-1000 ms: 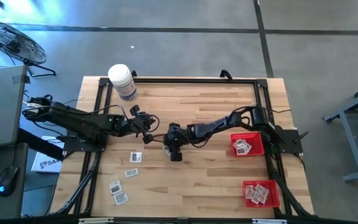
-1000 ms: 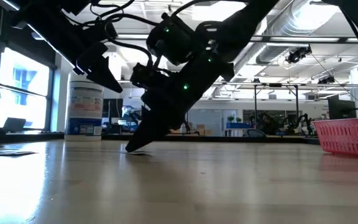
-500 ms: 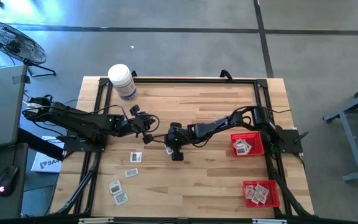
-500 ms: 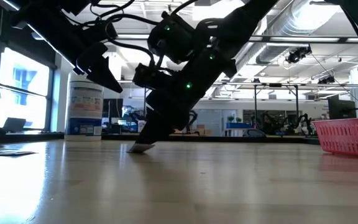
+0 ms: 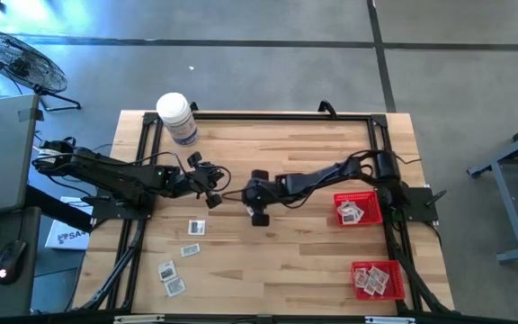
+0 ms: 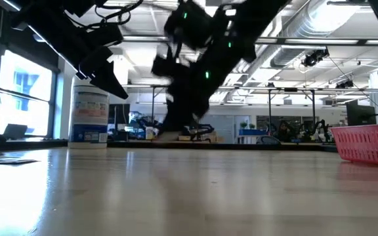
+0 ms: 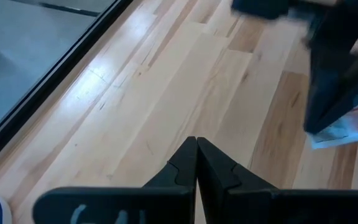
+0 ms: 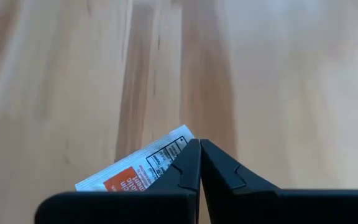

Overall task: Pick & Place First Aid Supplies
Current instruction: Put the orange ointment pack into the bottom red basket

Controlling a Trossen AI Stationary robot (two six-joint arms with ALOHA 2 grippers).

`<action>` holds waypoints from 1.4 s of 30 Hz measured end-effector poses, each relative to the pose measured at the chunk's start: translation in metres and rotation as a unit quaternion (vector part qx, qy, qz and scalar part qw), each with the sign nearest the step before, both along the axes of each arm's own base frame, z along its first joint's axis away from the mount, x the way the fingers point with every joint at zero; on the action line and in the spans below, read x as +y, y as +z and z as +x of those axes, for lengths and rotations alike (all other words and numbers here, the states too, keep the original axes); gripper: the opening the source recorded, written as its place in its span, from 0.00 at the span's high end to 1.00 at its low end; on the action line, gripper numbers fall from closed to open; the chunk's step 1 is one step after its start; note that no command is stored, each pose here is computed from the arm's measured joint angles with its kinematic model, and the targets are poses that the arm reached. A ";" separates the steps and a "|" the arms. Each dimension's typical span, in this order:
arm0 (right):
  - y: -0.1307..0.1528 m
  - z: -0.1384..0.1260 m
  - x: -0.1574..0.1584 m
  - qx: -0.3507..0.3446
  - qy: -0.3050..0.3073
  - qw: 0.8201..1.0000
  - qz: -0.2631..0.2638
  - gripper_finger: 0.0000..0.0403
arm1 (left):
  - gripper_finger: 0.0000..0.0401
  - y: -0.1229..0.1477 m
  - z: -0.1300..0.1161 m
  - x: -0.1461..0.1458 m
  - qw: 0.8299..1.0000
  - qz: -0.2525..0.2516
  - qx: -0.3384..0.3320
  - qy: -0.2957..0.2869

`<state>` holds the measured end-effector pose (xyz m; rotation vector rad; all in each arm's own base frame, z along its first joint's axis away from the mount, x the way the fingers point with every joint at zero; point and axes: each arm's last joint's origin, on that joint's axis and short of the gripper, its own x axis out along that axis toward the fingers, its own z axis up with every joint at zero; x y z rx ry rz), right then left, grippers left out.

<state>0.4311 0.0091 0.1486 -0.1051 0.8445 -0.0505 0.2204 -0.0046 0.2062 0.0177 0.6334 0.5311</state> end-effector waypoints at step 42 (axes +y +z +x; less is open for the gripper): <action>0.099 -0.277 0.232 0.249 -0.380 0.884 0.111 1.00 | 1.00 0.008 0.007 -0.001 0.999 -0.005 -0.052 -0.013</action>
